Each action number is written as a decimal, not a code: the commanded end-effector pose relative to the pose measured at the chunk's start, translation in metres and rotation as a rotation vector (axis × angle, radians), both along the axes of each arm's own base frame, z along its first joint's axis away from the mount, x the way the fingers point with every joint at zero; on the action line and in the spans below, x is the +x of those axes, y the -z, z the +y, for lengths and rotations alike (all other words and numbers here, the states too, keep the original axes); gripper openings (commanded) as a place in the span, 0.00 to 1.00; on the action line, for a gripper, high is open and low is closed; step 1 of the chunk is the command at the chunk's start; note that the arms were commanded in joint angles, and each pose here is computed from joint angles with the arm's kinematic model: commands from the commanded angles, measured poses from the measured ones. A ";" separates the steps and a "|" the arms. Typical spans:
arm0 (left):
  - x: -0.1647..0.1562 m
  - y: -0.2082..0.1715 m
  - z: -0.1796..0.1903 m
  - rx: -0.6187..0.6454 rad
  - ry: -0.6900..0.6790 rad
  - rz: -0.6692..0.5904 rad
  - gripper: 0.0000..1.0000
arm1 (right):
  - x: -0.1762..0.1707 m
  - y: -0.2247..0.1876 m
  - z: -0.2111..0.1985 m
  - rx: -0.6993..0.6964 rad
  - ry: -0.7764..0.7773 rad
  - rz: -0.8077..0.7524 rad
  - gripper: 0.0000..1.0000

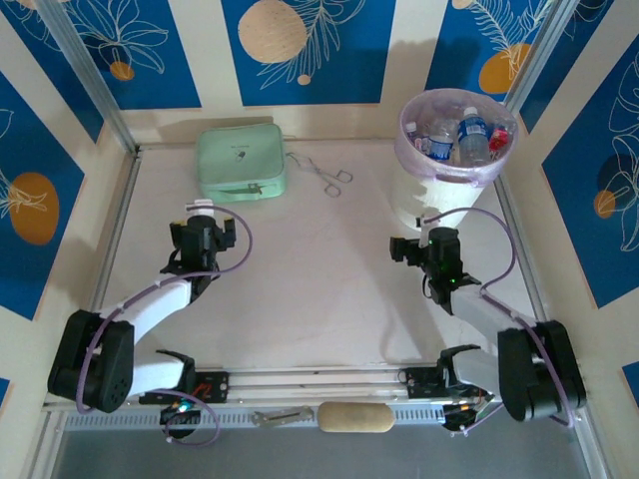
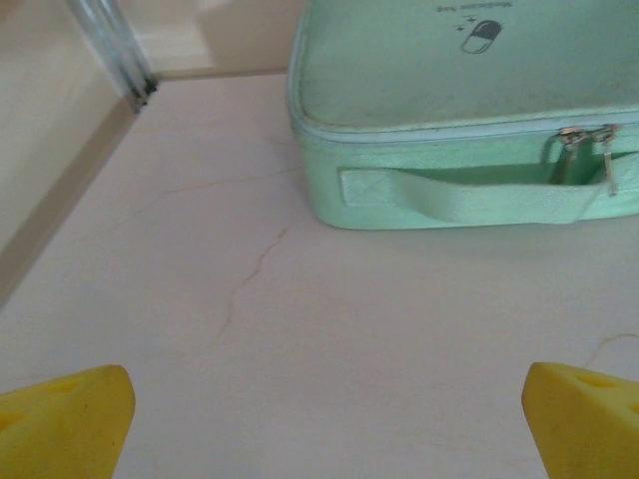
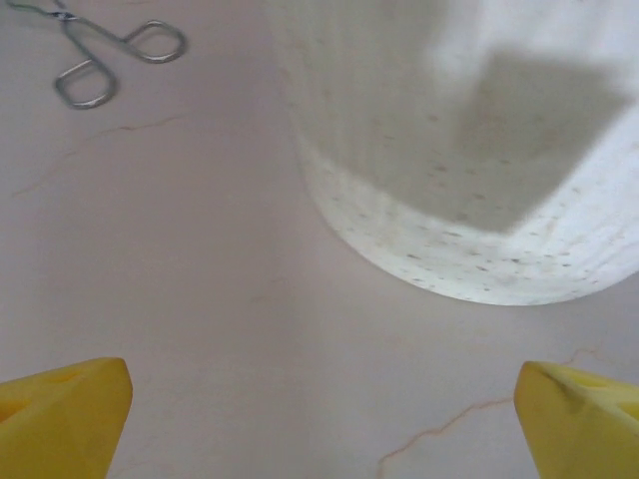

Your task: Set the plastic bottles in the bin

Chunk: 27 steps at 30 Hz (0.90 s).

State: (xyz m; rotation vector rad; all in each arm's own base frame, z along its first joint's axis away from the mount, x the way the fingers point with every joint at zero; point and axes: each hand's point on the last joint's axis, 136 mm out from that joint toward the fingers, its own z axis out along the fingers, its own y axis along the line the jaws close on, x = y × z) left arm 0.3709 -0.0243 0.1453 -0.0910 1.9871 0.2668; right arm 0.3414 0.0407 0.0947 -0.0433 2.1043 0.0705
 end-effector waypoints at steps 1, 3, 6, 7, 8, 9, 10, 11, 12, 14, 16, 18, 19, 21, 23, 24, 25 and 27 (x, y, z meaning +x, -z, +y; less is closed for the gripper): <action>0.004 -0.004 0.017 0.100 -0.057 -0.049 0.99 | 0.020 -0.024 -0.004 0.034 -0.022 -0.131 0.99; 0.006 0.005 0.018 0.123 -0.052 -0.038 0.99 | 0.028 -0.024 -0.003 0.049 -0.039 -0.152 0.99; 0.011 0.012 0.011 0.133 -0.006 -0.079 0.99 | 0.044 -0.026 -0.003 0.037 -0.054 -0.182 0.99; 0.013 0.014 0.008 0.147 0.023 -0.092 0.99 | 0.050 -0.023 -0.005 0.038 -0.042 -0.186 0.99; 0.015 0.016 0.006 0.157 0.041 -0.101 0.99 | 0.053 -0.015 -0.007 0.045 -0.034 -0.152 0.99; 0.017 0.015 0.004 0.161 0.055 -0.128 0.99 | 0.057 -0.007 -0.007 0.051 -0.038 -0.140 0.99; 0.017 0.018 0.005 0.163 0.060 -0.132 0.99 | 0.058 -0.007 -0.009 0.068 -0.033 -0.155 0.99; 0.017 0.021 0.005 0.148 0.064 -0.129 0.99 | 0.056 -0.005 -0.012 0.079 -0.027 -0.135 0.99; 0.017 0.024 0.004 0.138 0.083 -0.132 0.99 | 0.054 -0.005 -0.013 0.094 -0.032 -0.148 0.99; 0.017 0.030 0.002 0.112 0.117 -0.138 0.99 | 0.052 -0.001 -0.014 0.108 -0.032 -0.189 0.99; 0.015 0.034 0.002 0.085 0.139 -0.137 0.99 | 0.052 -0.001 -0.010 0.092 -0.049 -0.162 0.99; 0.015 0.034 -0.002 0.057 0.182 -0.150 0.99 | 0.055 0.001 -0.009 0.094 -0.059 -0.151 0.99; 0.015 0.035 -0.001 0.051 0.188 -0.150 0.99 | 0.054 0.003 -0.011 0.102 -0.050 -0.136 0.99; 0.015 0.040 -0.001 0.021 0.205 -0.142 0.99 | 0.056 0.001 -0.013 0.102 -0.041 -0.140 0.99; 0.019 0.046 0.001 0.015 0.212 -0.157 0.99 | 0.056 0.001 -0.012 0.100 -0.041 -0.144 0.99; 0.017 0.052 0.001 0.005 0.209 -0.111 0.99 | 0.055 0.001 -0.012 0.101 -0.041 -0.142 0.99; 0.018 0.049 -0.001 0.003 0.216 -0.110 0.99 | 0.055 0.001 -0.012 0.100 -0.042 -0.145 0.99; 0.019 0.048 -0.001 0.013 0.220 -0.137 0.99 | 0.055 0.001 -0.012 0.101 -0.041 -0.144 0.99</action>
